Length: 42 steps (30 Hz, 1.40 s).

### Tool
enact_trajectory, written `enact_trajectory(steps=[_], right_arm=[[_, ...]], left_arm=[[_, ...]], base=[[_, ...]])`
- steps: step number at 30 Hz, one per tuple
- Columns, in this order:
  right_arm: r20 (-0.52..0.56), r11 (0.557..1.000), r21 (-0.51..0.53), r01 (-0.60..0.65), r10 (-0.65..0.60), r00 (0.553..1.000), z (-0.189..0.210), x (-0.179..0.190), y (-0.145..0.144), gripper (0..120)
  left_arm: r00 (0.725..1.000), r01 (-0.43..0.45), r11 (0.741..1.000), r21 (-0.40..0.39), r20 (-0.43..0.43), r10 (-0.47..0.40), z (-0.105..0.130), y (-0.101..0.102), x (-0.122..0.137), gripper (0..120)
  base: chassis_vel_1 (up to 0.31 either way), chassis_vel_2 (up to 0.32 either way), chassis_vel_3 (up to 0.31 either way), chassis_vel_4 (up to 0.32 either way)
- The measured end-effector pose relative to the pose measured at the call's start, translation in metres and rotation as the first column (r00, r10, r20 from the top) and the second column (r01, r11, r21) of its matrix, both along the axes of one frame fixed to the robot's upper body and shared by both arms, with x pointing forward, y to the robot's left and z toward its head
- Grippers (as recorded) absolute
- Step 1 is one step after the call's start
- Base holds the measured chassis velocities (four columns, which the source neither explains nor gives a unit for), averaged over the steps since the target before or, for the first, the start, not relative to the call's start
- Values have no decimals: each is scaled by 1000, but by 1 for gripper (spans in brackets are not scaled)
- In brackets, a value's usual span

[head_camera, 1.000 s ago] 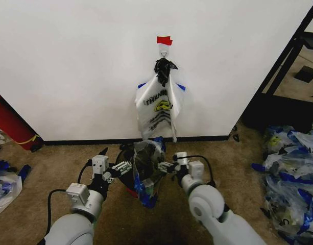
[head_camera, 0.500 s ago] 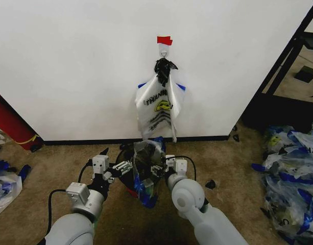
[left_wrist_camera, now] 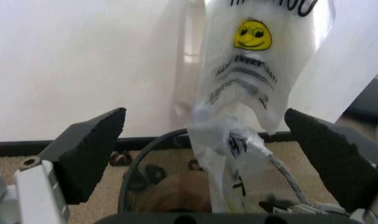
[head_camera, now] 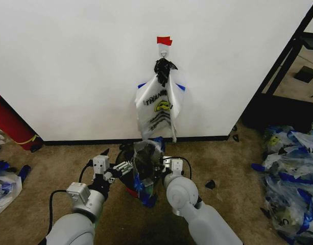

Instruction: Pick up the garbage bag from the wall and place it over the trash bin.

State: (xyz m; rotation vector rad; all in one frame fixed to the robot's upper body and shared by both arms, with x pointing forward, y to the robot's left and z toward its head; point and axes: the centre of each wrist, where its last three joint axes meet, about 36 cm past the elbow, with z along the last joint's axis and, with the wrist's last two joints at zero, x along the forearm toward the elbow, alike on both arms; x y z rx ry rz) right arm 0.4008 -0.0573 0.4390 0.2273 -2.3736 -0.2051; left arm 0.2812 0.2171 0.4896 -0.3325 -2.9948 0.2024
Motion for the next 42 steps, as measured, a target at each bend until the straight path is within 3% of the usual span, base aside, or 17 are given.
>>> enact_trajectory(steps=[3, 17, 28, 31, 37, 42], right_arm=[[0, 1000, -1, 0, 0, 1000, 0, -1, 0, 0], [28, 999, 34, 4, -5, 1000, 6, -9, -4, 0], [229, 1000, 17, -9, 5, 973, 6, -32, -26, 0], [283, 1000, -10, 4, -1, 959, 2, -38, -32, 0], [343, 999, -34, 0, 12, 939, -3, -47, -37, 0], [365, 999, -35, -10, 22, 931, -2, -54, -42, 0]], left_arm=[[1000, 1, 1000, 0, -1, -1, 0, 0, 0, 100], [1000, 19, 1000, -25, -10, -19, 8, -3, -4, 100], [995, 82, 993, -89, -50, -87, 45, -5, -4, 100], [987, 153, 985, -83, -24, -156, 60, -5, 1, 100], [972, 192, 979, -69, -124, -199, 63, -3, 12, 100], [964, 143, 986, -90, -214, -160, 47, 2, 39, 100]], base=[[0, 0, 0, 0], [0, 0, 0, 0], [0, 0, 0, 0], [0, 0, 0, 0], [0, 0, 0, 0], [0, 0, 0, 0]])
